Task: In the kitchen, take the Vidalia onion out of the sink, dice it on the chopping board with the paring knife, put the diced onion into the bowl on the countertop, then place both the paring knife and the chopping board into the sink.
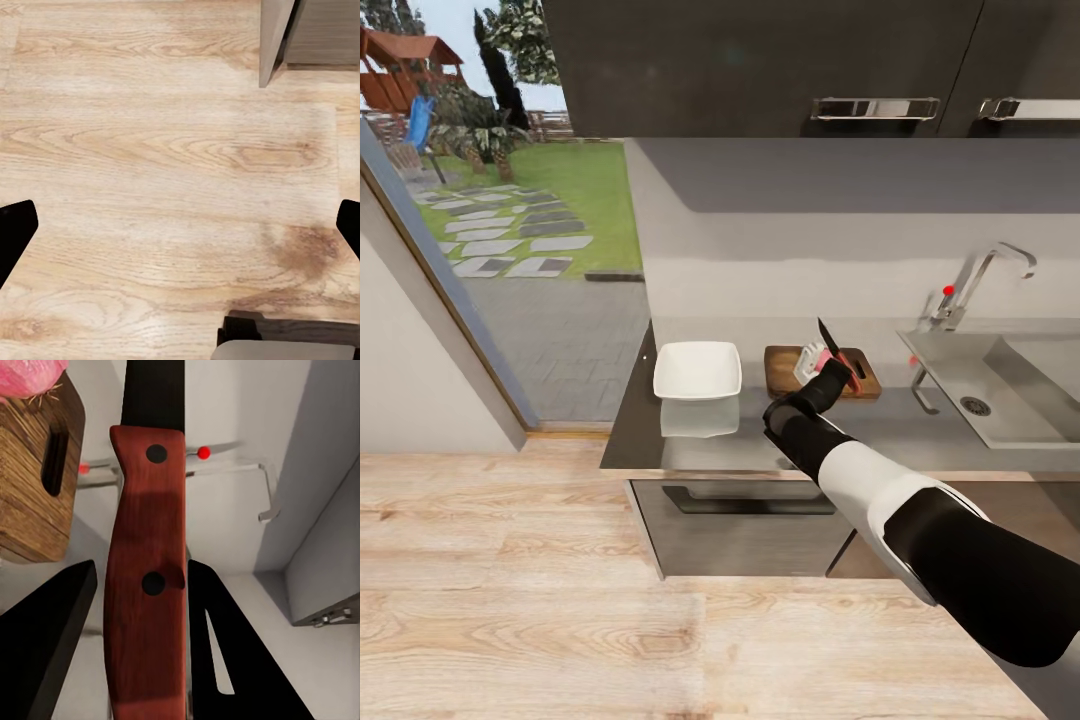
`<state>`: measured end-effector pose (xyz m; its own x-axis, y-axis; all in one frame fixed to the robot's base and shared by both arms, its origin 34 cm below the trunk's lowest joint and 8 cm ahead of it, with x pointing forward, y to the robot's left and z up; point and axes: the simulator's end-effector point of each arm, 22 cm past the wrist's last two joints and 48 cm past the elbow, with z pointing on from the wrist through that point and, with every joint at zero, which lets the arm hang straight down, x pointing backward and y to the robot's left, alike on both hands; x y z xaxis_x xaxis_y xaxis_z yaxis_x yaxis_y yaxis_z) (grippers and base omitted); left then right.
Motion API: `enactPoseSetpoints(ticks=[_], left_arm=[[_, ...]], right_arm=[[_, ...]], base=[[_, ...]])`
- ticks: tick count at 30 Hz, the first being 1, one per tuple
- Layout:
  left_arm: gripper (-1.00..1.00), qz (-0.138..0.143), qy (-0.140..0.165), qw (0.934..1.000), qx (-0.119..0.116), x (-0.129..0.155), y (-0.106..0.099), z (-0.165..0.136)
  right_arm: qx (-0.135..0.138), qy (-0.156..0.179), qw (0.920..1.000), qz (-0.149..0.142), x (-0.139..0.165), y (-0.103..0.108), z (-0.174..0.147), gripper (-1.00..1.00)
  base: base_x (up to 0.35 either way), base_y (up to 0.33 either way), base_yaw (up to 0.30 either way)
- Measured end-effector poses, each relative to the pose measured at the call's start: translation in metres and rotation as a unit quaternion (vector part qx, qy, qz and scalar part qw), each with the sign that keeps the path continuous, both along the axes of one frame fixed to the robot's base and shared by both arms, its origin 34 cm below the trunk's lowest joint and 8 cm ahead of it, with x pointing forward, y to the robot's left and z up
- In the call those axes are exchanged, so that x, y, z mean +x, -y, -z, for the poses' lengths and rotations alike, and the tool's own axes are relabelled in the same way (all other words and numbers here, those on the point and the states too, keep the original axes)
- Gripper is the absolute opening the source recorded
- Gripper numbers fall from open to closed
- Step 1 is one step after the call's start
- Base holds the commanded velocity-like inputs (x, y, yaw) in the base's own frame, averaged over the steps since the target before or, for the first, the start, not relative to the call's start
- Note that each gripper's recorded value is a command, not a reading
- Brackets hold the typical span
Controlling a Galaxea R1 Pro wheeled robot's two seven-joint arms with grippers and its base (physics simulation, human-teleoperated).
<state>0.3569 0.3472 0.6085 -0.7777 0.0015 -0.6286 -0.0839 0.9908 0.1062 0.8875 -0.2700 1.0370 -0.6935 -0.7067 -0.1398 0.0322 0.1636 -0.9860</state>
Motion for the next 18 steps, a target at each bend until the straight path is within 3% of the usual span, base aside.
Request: enactPoseSetpoints(ticks=[18], left_arm=[[1.0, 0.0, 0.0, 1.0, 0.0, 0.0, -0.0001, 0.0]], right_arm=[[0.001, -0.011, 0.9999, 0.002, -0.0023, 0.0033, 0.0077, -1.0]], base=[[0.0, 0.0, 0.0]])
